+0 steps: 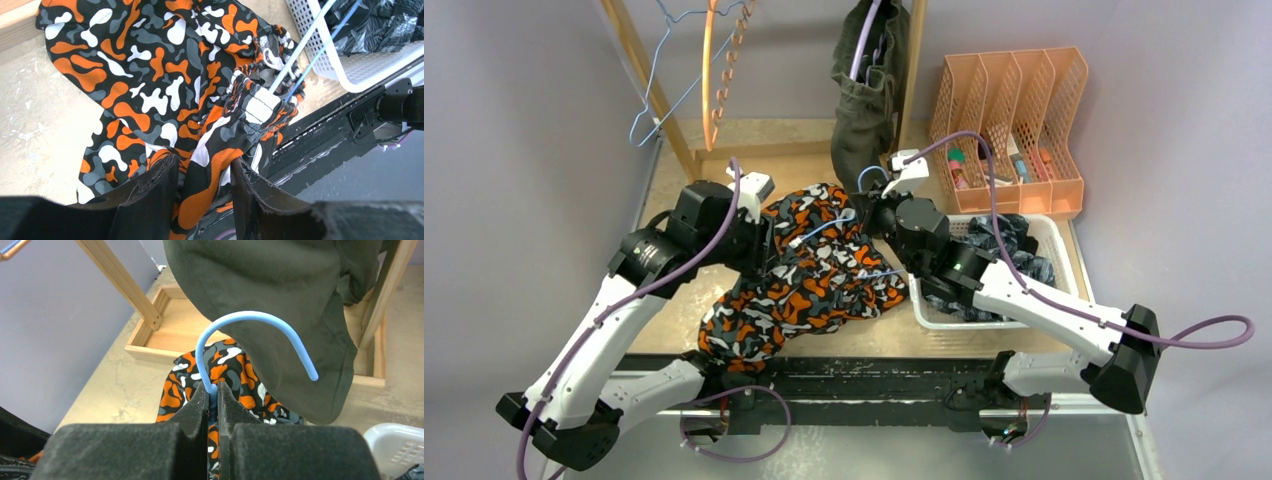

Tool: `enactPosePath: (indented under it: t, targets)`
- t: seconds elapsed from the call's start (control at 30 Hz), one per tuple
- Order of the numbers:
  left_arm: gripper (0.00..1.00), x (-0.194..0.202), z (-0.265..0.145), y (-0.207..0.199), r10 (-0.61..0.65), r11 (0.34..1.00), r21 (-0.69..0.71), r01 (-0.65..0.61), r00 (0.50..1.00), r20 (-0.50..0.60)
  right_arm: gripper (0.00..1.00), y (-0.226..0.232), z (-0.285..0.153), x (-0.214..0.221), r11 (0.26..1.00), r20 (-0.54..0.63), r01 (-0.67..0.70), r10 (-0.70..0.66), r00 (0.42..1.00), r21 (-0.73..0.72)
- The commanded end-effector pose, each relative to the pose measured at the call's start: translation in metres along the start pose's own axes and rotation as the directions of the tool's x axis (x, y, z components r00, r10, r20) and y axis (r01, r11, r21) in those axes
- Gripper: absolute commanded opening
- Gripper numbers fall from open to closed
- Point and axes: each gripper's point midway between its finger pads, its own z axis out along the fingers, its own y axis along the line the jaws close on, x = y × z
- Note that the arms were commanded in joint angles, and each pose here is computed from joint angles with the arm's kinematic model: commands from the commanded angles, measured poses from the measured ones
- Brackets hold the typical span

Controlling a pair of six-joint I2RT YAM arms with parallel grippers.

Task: Remove the shorts from the hanger
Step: Remove the shorts from the clothes rod.

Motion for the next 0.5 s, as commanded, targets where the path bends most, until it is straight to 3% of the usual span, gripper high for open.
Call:
enactPosePath:
  t: [0.0, 0.13, 0.23, 0.37, 0.47]
  targets:
    - [0.43, -0.021, -0.007, -0.001, 0.003, 1.000, -0.013, -0.002, 0.997, 0.075, 0.00, 0.009, 0.000, -0.022, 1.000, 0.032, 0.001, -0.001, 0.999, -0.004]
    - [0.40, -0.018, -0.005, 0.000, 0.006, 1.000, -0.018, -0.005, 0.998, 0.059, 0.00, 0.004, 0.001, -0.022, 0.999, 0.028, 0.019, -0.020, 0.999, 0.028]
    - [0.30, -0.018, -0.006, 0.000, 0.008, 1.000, -0.017, -0.007, 0.998, 0.060, 0.00, -0.002, 0.001, -0.024, 0.998, 0.031, 0.023, -0.025, 0.999, 0.061]
    - [0.08, -0.019, -0.008, 0.000, 0.014, 1.000, -0.015, -0.013, 0.998, 0.065, 0.00, -0.007, 0.001, -0.020, 0.995, 0.008, 0.036, -0.037, 0.999, 0.090]
    - [0.00, -0.015, -0.005, 0.001, 0.021, 1.000, -0.017, -0.020, 0.999, 0.040, 0.00, -0.007, 0.000, -0.020, 0.996, 0.008, 0.034, -0.035, 0.999, 0.088]
